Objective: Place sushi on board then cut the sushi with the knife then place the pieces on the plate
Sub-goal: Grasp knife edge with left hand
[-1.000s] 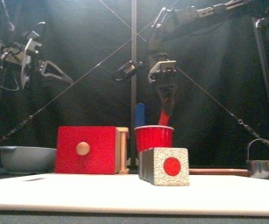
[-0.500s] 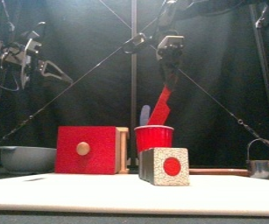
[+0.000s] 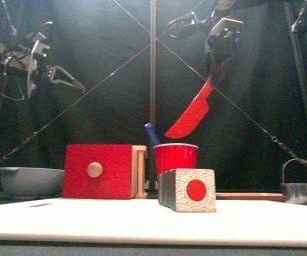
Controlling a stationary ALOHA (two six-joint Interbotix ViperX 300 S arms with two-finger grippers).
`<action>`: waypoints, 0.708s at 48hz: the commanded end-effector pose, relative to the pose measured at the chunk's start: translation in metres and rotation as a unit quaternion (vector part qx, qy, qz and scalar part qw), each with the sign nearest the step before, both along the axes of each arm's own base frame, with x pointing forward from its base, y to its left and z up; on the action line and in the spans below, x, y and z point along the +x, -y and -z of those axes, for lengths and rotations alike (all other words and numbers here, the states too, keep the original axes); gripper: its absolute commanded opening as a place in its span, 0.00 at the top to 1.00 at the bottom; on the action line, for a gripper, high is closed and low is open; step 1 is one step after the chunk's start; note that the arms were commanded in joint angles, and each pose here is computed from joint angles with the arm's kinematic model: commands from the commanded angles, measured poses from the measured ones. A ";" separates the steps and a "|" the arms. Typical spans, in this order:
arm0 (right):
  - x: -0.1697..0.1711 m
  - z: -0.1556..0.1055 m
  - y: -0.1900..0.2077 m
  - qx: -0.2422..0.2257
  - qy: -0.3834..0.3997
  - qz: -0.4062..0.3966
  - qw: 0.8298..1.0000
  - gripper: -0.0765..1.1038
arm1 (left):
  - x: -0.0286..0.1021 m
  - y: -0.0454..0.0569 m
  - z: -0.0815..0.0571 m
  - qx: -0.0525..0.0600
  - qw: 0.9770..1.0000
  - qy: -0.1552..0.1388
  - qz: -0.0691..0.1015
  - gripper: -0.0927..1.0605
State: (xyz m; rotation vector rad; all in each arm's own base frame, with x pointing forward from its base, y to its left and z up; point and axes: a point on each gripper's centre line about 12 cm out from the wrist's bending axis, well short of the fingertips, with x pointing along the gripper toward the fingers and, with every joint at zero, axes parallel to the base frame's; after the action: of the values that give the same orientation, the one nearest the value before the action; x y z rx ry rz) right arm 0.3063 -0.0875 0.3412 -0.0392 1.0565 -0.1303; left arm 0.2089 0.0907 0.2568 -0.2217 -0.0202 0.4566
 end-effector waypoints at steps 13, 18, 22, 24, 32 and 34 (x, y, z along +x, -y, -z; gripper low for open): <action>-0.022 0.040 -0.022 0.043 0.202 0.028 0.978 0.57 | 0.035 0.023 -0.007 0.017 0.997 -0.017 0.071 0.88; -0.026 0.055 -0.031 0.049 0.231 0.030 0.971 0.57 | 0.051 0.037 -0.001 0.026 0.993 -0.034 0.109 0.87; -0.027 0.062 -0.040 0.050 0.252 0.024 0.966 0.57 | 0.061 0.046 -0.001 0.037 0.990 -0.039 0.131 0.83; -0.027 0.064 -0.045 0.050 0.261 0.016 0.964 0.57 | 0.064 0.050 -0.001 0.042 0.989 -0.038 0.138 0.81; -0.028 0.078 -0.069 0.046 0.300 -0.017 0.953 0.57 | 0.076 0.069 -0.001 0.074 0.980 -0.037 0.183 0.65; -0.029 0.082 -0.074 0.046 0.310 -0.023 0.949 0.57 | 0.078 0.076 0.001 0.078 0.977 -0.040 0.196 0.60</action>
State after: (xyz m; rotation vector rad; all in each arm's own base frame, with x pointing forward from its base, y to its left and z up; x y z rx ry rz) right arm 0.2777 -0.0209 0.2536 0.0734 0.5043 -0.0588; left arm 0.2797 0.0235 0.2485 -0.0699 0.0912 0.1073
